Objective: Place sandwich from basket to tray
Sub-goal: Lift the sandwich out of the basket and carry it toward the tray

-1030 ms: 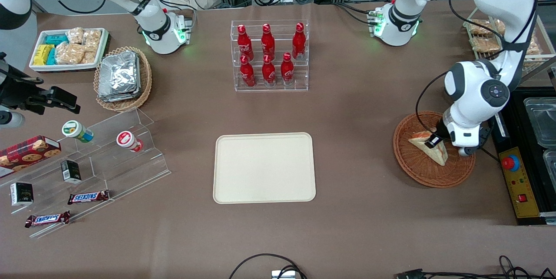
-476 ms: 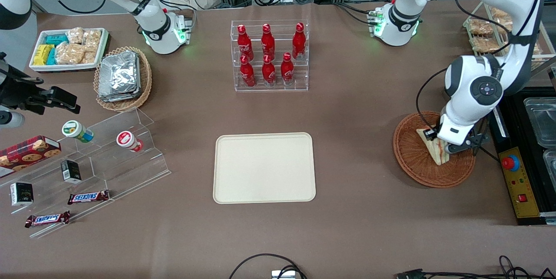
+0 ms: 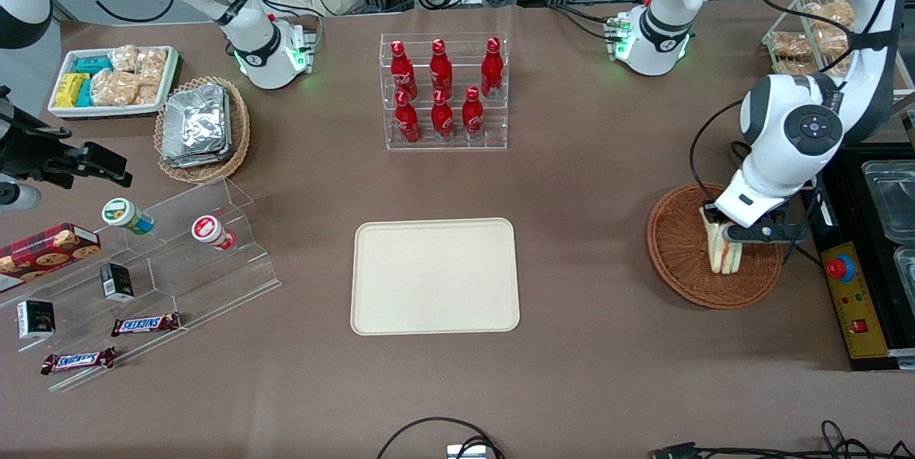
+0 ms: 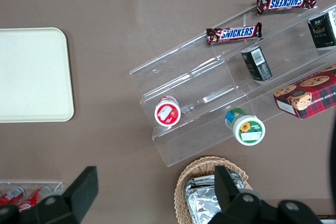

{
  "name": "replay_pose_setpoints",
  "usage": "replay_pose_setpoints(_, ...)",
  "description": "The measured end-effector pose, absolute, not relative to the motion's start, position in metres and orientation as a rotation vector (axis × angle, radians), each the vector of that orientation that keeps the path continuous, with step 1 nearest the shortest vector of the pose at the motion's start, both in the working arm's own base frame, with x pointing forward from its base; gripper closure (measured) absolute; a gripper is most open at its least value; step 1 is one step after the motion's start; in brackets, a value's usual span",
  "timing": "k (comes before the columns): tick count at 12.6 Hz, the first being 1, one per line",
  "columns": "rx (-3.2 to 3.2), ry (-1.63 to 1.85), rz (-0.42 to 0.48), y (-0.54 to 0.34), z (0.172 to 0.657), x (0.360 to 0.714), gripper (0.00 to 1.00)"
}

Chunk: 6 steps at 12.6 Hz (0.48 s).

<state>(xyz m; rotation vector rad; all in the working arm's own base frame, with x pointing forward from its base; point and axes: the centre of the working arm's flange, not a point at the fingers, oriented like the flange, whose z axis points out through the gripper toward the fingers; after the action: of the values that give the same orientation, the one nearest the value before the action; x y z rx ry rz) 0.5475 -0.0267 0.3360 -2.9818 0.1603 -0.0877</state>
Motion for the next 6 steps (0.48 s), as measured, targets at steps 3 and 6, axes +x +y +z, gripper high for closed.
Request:
replay_pose_setpoints(3,-2.971,0.226,-0.068,-0.063,0.376,0.568,0.79)
replay_pose_setpoints(6,-3.048,0.229,-0.048,-0.103,0.415,0.594,0.77)
